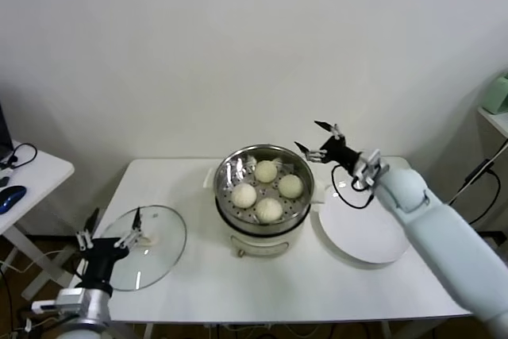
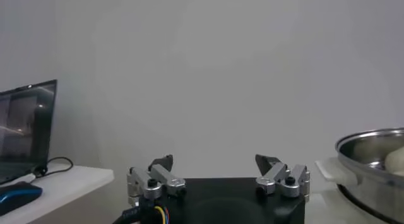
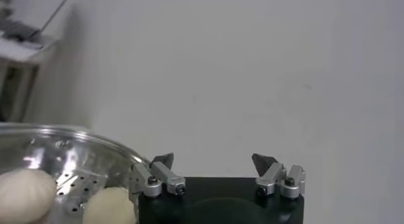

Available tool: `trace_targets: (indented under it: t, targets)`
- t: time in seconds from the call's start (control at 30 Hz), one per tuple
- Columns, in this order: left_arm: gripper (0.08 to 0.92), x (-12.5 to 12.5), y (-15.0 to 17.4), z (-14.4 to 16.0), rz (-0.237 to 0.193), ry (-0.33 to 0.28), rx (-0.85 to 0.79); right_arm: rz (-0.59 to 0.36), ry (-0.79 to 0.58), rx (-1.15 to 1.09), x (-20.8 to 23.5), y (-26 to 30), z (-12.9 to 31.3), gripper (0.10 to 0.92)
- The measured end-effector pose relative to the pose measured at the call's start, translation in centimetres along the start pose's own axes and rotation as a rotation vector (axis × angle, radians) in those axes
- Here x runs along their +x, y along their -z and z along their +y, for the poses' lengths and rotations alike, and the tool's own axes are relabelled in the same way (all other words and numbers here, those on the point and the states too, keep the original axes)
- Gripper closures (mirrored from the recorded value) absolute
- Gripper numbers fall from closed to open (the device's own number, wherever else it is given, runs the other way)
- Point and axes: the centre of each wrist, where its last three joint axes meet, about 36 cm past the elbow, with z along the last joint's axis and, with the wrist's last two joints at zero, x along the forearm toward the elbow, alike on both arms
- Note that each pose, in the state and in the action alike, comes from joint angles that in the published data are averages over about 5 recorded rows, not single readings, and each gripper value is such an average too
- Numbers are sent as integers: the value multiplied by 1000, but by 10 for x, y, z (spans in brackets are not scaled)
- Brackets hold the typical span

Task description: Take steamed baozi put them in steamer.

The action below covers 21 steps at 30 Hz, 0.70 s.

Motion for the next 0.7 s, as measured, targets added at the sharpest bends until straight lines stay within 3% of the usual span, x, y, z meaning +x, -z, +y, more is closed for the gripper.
trace_targets:
  t: [0.37,0.7]
  targets:
    - [177,-6,-5,0,-24,-12,17,-70,-247,-227,66,-49,81,200]
    - [177,-6,-9,1,-34,-10,36,-29,-383,-354,122,-78,148,200]
